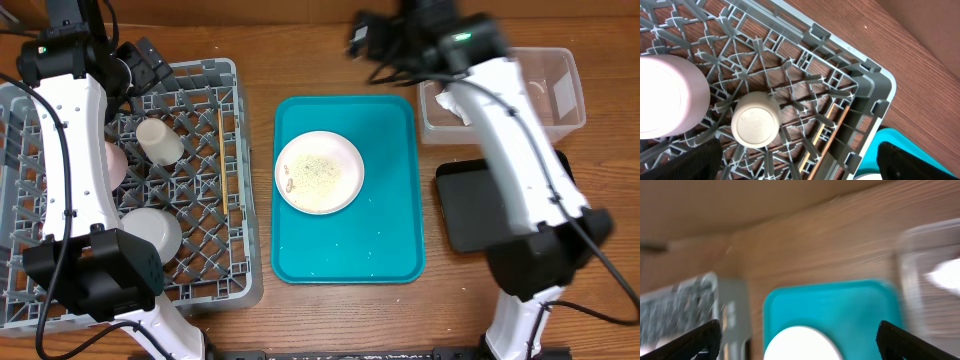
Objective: Sort waste into correct bins and load items into the dishwasher
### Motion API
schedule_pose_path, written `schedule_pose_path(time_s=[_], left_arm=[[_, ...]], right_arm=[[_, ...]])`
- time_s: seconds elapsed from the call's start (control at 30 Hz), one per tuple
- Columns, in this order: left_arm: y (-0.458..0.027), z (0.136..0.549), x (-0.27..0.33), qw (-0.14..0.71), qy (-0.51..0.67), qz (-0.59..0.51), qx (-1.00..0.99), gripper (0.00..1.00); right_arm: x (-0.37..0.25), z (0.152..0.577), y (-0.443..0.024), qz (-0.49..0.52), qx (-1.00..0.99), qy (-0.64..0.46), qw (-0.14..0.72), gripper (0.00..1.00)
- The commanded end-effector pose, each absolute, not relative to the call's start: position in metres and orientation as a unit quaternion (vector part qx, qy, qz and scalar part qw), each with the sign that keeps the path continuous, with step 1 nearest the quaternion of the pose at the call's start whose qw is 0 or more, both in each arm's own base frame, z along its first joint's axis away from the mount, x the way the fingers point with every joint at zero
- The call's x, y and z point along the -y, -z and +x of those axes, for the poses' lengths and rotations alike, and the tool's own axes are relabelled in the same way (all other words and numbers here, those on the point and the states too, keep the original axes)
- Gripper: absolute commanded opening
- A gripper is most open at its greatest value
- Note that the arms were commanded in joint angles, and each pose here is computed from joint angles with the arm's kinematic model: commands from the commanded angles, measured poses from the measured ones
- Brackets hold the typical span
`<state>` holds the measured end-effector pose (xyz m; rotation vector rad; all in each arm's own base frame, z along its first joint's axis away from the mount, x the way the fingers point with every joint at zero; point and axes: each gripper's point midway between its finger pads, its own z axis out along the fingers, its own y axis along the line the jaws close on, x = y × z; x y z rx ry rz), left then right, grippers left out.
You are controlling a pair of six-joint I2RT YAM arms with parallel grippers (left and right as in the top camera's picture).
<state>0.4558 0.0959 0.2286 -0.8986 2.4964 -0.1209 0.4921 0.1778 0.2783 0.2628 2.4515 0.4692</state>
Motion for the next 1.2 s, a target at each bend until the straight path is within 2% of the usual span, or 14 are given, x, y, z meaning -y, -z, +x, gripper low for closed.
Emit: schedule_pose_path(time_s=[0.0, 0.27, 0.3, 0.33, 0.53, 0.57, 0.6, 0.7, 0.97, 1.17], left_arm=[[-0.231, 0.458, -0.096, 0.245, 0.043, -0.335, -0.909, 1.00], [-0.231, 0.458, -0.096, 0.245, 0.043, -0.335, -0.909, 1.00], [-0.231, 0.458, -0.094, 0.244, 0.048, -0.334, -0.909, 1.00], [-0.231, 0.458, -0.094, 0.244, 0.049, -0.334, -0.909, 1.00], [-0.234, 0.465, -0.073, 0.236, 0.125, -0.369, -0.891, 1.00], [-0.240, 0.471, -0.054, 0.233, 0.178, -0.342, -0.893, 1.00], [-0.251, 0.477, -0.018, 0.235, 0.247, -0.257, -0.904, 1.00], [-0.261, 0.476, 0.040, 0.241, 0.296, -0.120, -0.916, 0.98], [-0.222, 0.455, 0.142, 0.221, 0.129, -0.016, -0.967, 1.00], [-0.182, 0.436, 0.220, 0.212, 0.047, 0.066, -0.974, 1.00]], right_arm=[[-0.124, 0.500, -0.305, 0.146, -0.913, -0.154, 0.348, 1.00], [-0.022, 0.512, -0.304, 0.238, -0.896, -0.108, 0.360, 1.00], [0.047, 0.509, -0.304, 0.302, -0.874, -0.018, 0.380, 1.00], [0.066, 0.504, -0.304, 0.319, -0.868, 0.007, 0.380, 1.00], [0.128, 0.487, -0.301, 0.374, -0.849, 0.048, 0.370, 1.00], [0.136, 0.485, -0.301, 0.381, -0.846, 0.051, 0.369, 1.00], [0.141, 0.483, -0.301, 0.385, -0.844, 0.053, 0.369, 1.00], [0.143, 0.483, -0.301, 0.387, -0.844, 0.053, 0.369, 1.00], [0.143, 0.483, -0.300, 0.387, -0.844, 0.051, 0.368, 1.00], [0.143, 0.483, -0.300, 0.387, -0.844, 0.051, 0.368, 1.00]])
